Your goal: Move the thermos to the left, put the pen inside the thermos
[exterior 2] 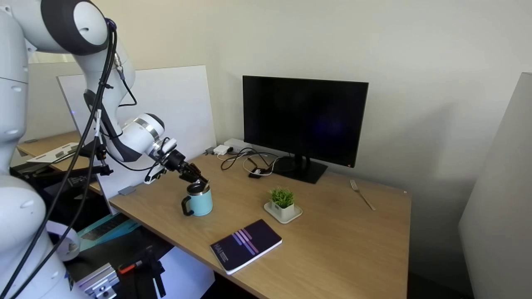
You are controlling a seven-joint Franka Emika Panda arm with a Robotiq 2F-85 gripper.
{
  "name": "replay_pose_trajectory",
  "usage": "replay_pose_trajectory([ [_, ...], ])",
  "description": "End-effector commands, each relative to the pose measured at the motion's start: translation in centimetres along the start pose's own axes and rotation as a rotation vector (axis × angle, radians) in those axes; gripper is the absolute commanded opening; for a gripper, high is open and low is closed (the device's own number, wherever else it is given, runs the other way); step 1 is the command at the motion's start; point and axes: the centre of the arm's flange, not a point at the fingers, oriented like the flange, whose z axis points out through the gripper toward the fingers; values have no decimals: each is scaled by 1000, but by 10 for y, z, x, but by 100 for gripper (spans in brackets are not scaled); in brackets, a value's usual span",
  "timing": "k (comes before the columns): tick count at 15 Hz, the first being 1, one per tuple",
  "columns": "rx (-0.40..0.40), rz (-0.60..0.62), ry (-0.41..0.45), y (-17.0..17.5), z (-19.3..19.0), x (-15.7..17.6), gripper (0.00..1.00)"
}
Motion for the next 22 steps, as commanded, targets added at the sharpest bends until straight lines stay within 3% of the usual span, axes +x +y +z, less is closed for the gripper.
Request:
replay_pose_trajectory([
  [1, 2, 10, 23, 1, -1, 1, 58],
  [7, 19, 46, 31, 5, -18, 25, 98],
  [14, 47, 100, 14, 6, -48, 53, 100],
  [18, 55, 108, -53, 10, -60, 65, 100],
  [22, 91, 103, -177, 24, -61, 90, 100],
])
